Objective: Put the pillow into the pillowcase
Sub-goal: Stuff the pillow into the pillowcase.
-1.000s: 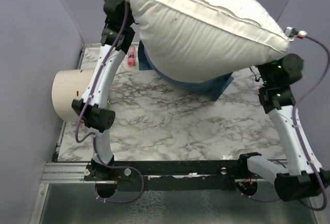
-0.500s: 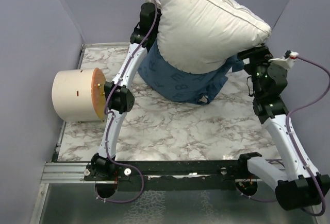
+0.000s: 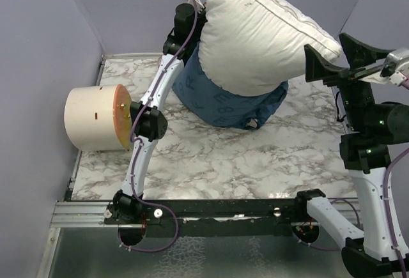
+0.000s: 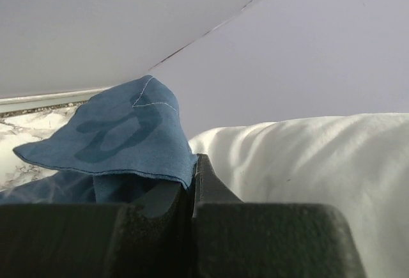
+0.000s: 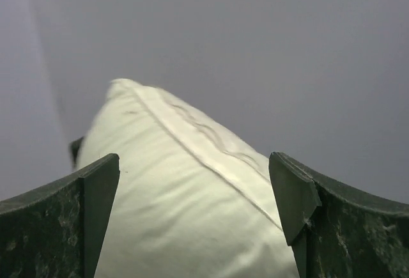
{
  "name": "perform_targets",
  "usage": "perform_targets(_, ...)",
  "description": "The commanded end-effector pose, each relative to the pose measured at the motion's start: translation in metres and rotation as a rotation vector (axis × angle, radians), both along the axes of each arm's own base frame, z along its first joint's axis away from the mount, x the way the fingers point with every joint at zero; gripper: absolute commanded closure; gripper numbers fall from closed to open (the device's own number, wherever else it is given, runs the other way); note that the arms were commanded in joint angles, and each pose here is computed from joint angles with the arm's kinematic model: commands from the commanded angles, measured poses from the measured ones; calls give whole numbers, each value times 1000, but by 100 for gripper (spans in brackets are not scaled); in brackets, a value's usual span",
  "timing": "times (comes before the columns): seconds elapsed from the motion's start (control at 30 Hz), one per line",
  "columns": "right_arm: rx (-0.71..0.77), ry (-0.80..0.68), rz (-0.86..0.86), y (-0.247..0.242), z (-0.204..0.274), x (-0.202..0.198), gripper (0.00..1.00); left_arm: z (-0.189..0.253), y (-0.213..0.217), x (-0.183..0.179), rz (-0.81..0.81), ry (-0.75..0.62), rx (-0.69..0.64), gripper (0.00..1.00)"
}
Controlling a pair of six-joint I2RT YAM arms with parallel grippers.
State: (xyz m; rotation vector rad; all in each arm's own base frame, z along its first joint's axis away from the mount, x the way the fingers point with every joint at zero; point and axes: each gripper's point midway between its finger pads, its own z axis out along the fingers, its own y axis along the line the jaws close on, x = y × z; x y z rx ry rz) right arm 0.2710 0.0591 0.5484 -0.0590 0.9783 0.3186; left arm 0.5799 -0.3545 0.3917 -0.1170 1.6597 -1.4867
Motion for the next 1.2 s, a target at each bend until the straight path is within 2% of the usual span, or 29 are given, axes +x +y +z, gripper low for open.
perform_targets(0.0,-337,-26,449,86,8,-25,0,22,-15,-23,-54,-80,4,100)
perform_targets(0.1,-345,148,510,99,-9,21,0,31,-22,-30,-65,-101,-4,100)
perform_targets(0.3,-306,405,351,86,-58,119,0,53,-27,-50,-80,-164,14,100)
perform_targets(0.4,-322,552,376,92,-105,143,1,74,-22,-59,-70,-207,11,100)
perform_targets(0.43,-320,587,386,96,-117,144,5,84,-19,-63,-60,-228,6,100)
perform_targets(0.47,-308,624,387,97,-130,144,13,96,-15,-68,-49,-251,1,100)
perform_targets(0.5,-281,653,386,96,-139,142,32,112,-11,-75,-37,-283,-9,100)
perform_targets(0.53,-243,677,376,95,-145,139,62,129,-5,-83,-19,-318,-21,100)
perform_targets(0.57,-201,688,381,94,-147,133,88,149,0,-93,-1,-359,-36,100)
perform_targets(0.6,-151,683,415,98,-143,123,97,169,7,-104,24,-401,-51,100)
perform_targets(0.73,48,600,745,131,-94,55,99,243,26,-163,114,-576,-85,100)
perform_targets(0.8,144,571,851,136,-71,27,99,264,27,-192,131,-631,-88,100)
perform_targets(0.93,334,612,815,123,-78,10,99,268,18,-211,104,-635,-87,100)
perform_targets(1.1,621,759,722,107,-150,14,99,252,-11,-205,51,-601,-101,100)
perform_targets(1.17,744,802,572,87,-188,25,99,244,-26,-203,33,-586,-103,100)
